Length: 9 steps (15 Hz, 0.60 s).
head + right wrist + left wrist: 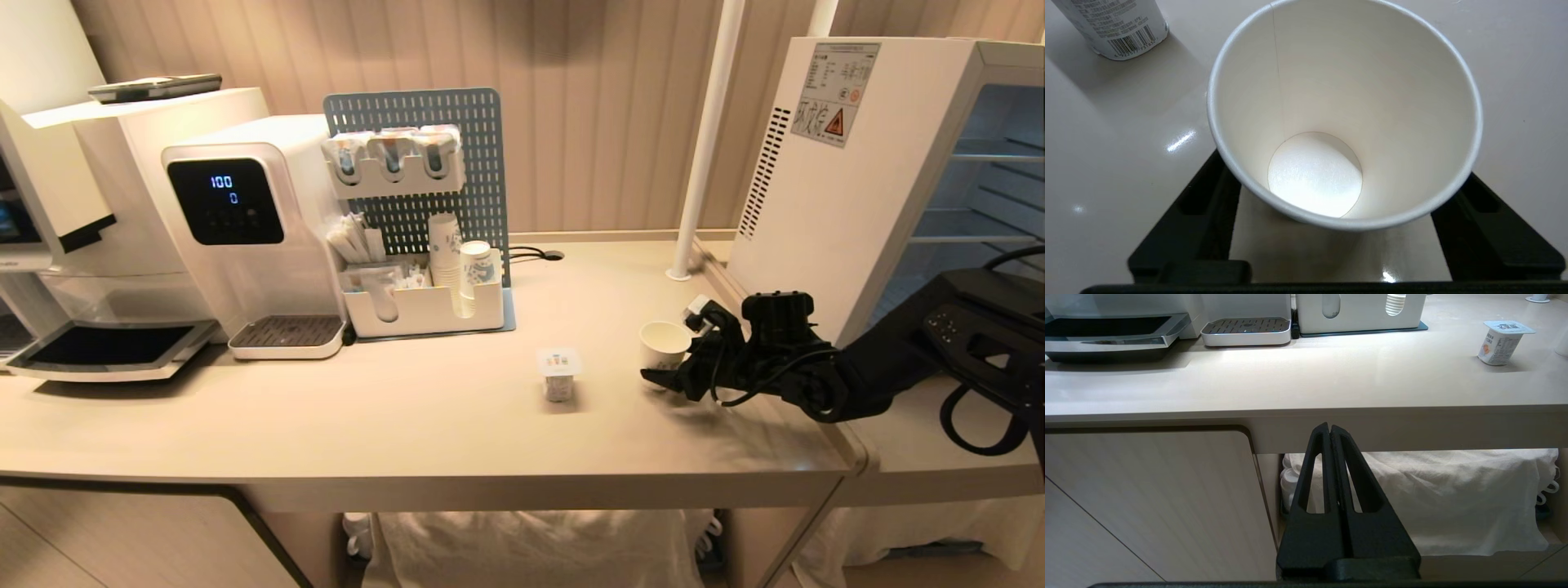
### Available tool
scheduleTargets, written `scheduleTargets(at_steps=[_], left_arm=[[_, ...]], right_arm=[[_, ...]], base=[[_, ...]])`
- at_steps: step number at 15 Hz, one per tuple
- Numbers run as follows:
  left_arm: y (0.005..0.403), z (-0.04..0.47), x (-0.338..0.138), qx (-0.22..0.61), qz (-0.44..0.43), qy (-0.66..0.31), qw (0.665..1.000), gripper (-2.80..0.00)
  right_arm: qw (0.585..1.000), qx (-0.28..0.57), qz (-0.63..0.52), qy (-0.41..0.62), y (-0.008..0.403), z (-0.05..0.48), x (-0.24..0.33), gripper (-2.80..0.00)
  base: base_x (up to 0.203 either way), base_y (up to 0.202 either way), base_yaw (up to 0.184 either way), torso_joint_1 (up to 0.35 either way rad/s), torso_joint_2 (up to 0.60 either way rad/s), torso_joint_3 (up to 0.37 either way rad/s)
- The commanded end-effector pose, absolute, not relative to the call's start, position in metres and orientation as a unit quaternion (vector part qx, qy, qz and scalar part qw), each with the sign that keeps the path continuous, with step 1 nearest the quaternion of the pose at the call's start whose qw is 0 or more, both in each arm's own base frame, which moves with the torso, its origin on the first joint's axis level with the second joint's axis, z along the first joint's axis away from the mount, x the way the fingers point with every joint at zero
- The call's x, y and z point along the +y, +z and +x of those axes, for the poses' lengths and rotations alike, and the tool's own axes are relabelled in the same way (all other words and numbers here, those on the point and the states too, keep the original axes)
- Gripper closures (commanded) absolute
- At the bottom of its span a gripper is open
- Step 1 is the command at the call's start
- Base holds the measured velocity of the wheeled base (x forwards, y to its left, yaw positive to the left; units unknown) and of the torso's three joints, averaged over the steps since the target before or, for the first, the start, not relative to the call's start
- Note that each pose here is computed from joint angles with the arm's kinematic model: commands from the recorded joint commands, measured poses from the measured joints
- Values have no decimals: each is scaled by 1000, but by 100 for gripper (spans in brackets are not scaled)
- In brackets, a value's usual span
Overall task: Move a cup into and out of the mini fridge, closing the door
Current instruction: Put the paper cup in the freezer
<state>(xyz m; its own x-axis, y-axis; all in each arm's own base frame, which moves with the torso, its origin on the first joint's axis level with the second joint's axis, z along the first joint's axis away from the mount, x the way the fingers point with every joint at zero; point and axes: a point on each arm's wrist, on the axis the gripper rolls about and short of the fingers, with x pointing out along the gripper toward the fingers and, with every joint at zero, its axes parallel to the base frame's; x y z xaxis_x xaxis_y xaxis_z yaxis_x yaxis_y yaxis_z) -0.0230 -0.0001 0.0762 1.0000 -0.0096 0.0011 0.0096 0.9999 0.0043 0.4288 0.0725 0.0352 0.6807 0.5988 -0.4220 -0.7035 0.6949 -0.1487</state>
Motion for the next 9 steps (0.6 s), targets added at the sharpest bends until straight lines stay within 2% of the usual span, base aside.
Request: scheduleTargets(at_steps=[1,5,9], left_arm=[[76,-23,0,-1,2,-5,1000,0],[76,-23,0,-1,2,-5,1000,0],[76,-23,0,-1,-2,-4,1000,0]], right_arm=[[904,172,-152,361,36,431,73,0],[904,173,-151,361,45,426,72,0],[910,156,-154,352,85,393,62,0]], base=[[0,0,0,0,0,0],[0,0,0,0,0,0],[0,0,0,0,0,0]])
